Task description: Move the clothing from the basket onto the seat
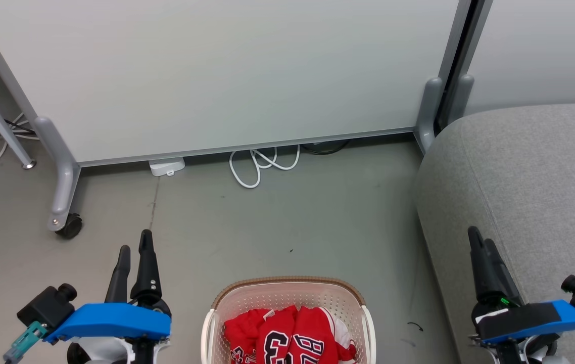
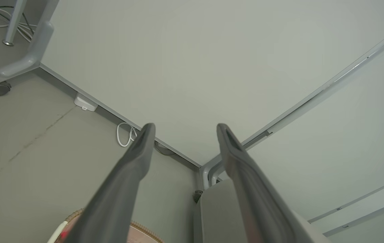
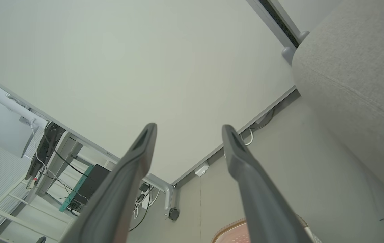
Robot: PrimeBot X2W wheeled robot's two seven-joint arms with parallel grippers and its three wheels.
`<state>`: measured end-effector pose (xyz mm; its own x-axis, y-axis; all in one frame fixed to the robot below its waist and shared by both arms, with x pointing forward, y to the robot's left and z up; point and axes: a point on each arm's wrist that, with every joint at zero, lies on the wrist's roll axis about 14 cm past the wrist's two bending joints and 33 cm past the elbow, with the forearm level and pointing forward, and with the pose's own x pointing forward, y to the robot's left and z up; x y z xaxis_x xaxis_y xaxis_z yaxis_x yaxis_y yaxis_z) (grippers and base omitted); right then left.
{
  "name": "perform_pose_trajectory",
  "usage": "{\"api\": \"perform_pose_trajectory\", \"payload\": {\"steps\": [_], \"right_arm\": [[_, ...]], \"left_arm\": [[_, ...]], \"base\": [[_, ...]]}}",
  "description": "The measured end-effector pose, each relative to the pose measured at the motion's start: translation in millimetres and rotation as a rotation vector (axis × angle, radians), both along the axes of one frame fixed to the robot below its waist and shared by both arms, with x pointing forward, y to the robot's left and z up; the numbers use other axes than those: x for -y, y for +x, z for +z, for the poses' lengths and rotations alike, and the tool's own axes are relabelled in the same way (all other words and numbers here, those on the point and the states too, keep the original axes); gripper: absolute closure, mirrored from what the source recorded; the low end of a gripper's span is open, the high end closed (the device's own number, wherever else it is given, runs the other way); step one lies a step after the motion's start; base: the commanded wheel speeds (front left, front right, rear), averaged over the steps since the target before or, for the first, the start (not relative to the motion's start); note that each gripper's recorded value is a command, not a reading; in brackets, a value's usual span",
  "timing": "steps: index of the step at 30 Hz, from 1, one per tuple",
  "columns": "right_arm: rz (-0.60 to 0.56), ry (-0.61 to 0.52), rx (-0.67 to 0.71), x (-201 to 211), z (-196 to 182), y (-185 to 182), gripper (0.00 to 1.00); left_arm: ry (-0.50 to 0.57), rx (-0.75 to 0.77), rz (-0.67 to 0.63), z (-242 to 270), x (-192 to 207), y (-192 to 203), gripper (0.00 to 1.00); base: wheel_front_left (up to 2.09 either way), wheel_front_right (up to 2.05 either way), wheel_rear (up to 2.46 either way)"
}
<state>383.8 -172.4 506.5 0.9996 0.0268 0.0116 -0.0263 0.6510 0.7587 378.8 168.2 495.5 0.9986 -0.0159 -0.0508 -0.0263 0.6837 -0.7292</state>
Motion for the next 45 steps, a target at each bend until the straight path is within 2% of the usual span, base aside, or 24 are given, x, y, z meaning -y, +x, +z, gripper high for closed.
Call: {"api": "perform_pose_trajectory", "payload": {"steps": [27, 45], "right_arm": [[0.005, -0.373, 0.053, -2.6, 3.8, 0.6, 0.00], [0.014, -0.547, 0.099, -6.6, 9.2, 0.9, 0.00]], "left_arm": [[0.368, 0.063, -0.042, 6.7, 16.2, -0.1, 0.00], [0.529, 0.123, -0.070, 13.3, 25.5, -2.4, 0.00]], "base": [[0.00, 0.00, 0.00], [0.00, 0.00, 0.00]]}}
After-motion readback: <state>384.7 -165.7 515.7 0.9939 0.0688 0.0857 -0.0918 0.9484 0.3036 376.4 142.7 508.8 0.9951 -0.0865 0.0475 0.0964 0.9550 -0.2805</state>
